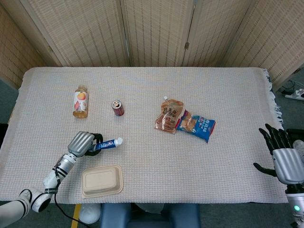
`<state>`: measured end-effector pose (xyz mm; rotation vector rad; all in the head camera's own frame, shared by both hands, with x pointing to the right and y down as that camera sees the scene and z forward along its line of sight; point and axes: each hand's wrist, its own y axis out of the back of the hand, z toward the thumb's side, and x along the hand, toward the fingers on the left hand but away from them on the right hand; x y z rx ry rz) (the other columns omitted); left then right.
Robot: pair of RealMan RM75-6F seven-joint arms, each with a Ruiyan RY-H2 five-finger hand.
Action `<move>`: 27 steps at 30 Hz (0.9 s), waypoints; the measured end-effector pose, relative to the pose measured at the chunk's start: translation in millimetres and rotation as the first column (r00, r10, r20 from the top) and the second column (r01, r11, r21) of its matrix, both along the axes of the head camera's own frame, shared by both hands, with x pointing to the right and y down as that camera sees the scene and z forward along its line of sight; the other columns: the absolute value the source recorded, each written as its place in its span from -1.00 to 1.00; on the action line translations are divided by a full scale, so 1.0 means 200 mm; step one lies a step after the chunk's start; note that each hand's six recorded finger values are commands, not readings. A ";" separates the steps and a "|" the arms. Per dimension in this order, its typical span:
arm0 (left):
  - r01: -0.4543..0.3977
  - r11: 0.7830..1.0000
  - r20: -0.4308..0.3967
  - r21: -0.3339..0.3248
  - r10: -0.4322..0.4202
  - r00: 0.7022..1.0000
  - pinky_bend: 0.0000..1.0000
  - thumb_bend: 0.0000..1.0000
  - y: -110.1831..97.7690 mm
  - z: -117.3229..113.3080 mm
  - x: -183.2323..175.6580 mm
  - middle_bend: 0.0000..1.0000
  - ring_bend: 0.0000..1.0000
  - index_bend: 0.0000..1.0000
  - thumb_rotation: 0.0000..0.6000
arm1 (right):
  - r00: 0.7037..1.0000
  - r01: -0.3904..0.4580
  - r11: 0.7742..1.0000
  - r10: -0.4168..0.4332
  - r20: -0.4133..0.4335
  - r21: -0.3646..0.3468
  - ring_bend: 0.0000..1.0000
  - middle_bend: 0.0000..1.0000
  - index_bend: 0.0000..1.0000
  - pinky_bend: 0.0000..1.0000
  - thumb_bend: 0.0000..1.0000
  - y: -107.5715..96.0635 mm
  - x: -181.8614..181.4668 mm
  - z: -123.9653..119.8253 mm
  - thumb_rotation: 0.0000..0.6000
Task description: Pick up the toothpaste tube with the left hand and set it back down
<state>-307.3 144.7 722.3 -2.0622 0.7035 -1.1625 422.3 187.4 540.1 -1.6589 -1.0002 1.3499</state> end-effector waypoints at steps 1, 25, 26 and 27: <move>-0.009 1.000 -0.020 0.006 0.009 1.000 0.25 0.49 -0.01 -0.02 0.02 0.50 0.34 0.47 1.00 | 1.000 0.027 1.000 -0.027 0.015 -0.001 -0.95 -0.97 -1.00 -1.00 -0.97 -0.02 -0.04 -0.01 1.00; -0.134 0.991 -0.281 -0.004 0.127 0.951 0.25 0.60 -0.12 -0.39 0.64 0.50 0.37 0.47 1.00 | 0.765 0.587 0.806 -0.522 0.378 -0.075 -1.00 -0.97 -0.37 -1.00 -0.46 -0.24 -1.15 -0.01 1.00; -0.135 0.991 -0.282 -0.004 0.129 0.951 0.25 0.61 -0.12 -0.39 0.65 0.50 0.37 0.47 1.00 | 0.758 0.596 0.800 -0.530 0.380 -0.074 -1.00 -0.97 -0.36 -1.00 -0.46 -0.24 -1.18 -0.01 1.00; -0.137 0.991 -0.283 -0.005 0.130 0.950 0.25 0.61 -0.12 -0.39 0.66 0.50 0.37 0.47 1.00 | 0.751 0.606 0.792 -0.540 0.381 -0.071 -1.00 -0.97 -0.36 -1.00 -0.46 -0.23 -1.21 0.00 1.00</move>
